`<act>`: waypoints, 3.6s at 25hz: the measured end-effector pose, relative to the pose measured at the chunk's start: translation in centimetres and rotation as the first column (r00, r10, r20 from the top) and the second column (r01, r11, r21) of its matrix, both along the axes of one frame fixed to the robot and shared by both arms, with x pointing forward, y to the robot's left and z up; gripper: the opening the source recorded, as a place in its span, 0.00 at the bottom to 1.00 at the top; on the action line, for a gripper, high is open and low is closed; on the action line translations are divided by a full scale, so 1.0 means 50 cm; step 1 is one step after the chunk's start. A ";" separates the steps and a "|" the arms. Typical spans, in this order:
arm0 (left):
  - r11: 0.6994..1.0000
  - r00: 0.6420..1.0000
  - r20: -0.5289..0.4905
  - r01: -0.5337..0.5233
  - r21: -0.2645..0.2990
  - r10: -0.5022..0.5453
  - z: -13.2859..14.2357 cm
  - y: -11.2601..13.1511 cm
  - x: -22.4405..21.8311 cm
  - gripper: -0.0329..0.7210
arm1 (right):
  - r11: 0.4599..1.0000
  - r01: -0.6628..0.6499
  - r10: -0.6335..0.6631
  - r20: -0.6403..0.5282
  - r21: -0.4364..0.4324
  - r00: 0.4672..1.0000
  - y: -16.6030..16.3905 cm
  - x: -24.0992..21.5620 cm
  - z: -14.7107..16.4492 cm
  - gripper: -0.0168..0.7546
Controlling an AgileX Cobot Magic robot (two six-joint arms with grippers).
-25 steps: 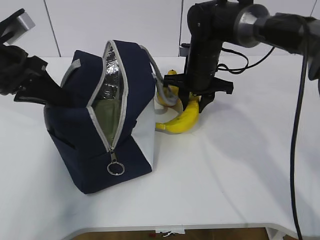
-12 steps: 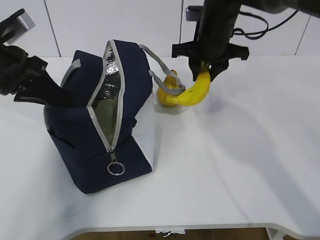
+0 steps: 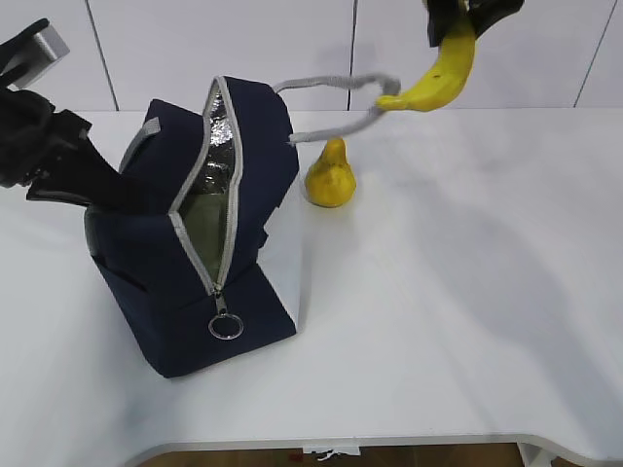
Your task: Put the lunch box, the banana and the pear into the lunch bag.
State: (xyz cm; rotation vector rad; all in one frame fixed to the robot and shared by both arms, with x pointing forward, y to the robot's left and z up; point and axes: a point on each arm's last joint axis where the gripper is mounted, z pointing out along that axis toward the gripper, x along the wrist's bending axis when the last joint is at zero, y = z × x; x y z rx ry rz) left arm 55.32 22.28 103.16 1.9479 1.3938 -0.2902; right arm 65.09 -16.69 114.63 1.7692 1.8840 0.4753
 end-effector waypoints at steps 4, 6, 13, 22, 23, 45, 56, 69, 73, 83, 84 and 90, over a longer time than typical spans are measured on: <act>1.000 1.000 -0.006 0.007 -0.002 -0.007 0.000 -0.001 -0.002 0.05 | 0.995 -0.026 0.031 0.045 -0.097 0.999 -0.018 -0.011 0.030 0.37; 1.000 1.000 -0.007 0.008 -0.003 -0.008 0.000 -0.001 -0.002 0.04 | 0.995 -0.027 0.034 0.064 -0.100 0.997 -0.023 -0.021 0.047 0.37; 0.998 1.000 -0.024 -0.004 -0.067 0.003 0.007 -0.009 -0.003 0.04 | 0.988 -0.120 0.117 0.032 0.093 0.993 0.004 -0.053 0.070 0.37; 0.968 0.997 -0.056 -0.058 -0.245 0.045 0.031 -0.027 0.001 0.04 | 0.835 -0.420 0.447 0.007 0.356 0.895 0.078 -0.075 0.063 0.37; 0.964 0.997 -0.058 -0.063 -0.257 0.050 0.033 -0.028 0.002 0.04 | 0.807 -0.445 0.480 0.008 0.387 0.877 0.088 -0.073 0.057 0.37; 0.946 0.996 -0.073 -0.072 -0.315 0.051 0.042 -0.034 0.001 0.04 | 0.494 -0.523 0.724 0.005 0.694 0.690 0.201 0.020 -0.158 0.37; 0.942 0.997 0.006 -0.077 -0.326 0.083 0.092 -0.012 -0.020 0.04 | 0.589 -0.503 0.710 -0.108 0.632 0.696 0.194 0.044 -0.237 0.37; 0.946 0.997 0.015 -0.066 -0.319 0.074 0.097 -0.012 -0.025 0.04 | 0.603 -0.462 0.687 -0.131 0.650 0.714 0.196 0.047 -0.245 0.75; 0.954 0.997 0.020 -0.063 -0.293 0.072 0.093 -0.010 -0.025 0.04 | 0.596 -0.485 0.688 -0.095 0.640 0.719 0.195 0.046 -0.217 0.76; 0.985 0.996 0.056 -0.061 -0.159 0.071 0.075 0.005 -0.022 0.04 | 0.706 -0.552 0.629 -0.035 0.443 0.777 0.155 0.032 -0.098 0.76; 0.988 0.996 0.050 -0.062 -0.144 0.070 0.073 0.006 -0.023 0.04 | 0.734 -0.533 0.607 -0.053 0.421 0.793 0.148 0.034 -0.099 0.76; 0.995 0.997 0.018 -0.077 -0.071 0.078 0.062 0.015 -0.026 0.04 | 0.844 -0.411 0.473 -0.116 0.344 0.873 0.104 0.053 -0.109 0.75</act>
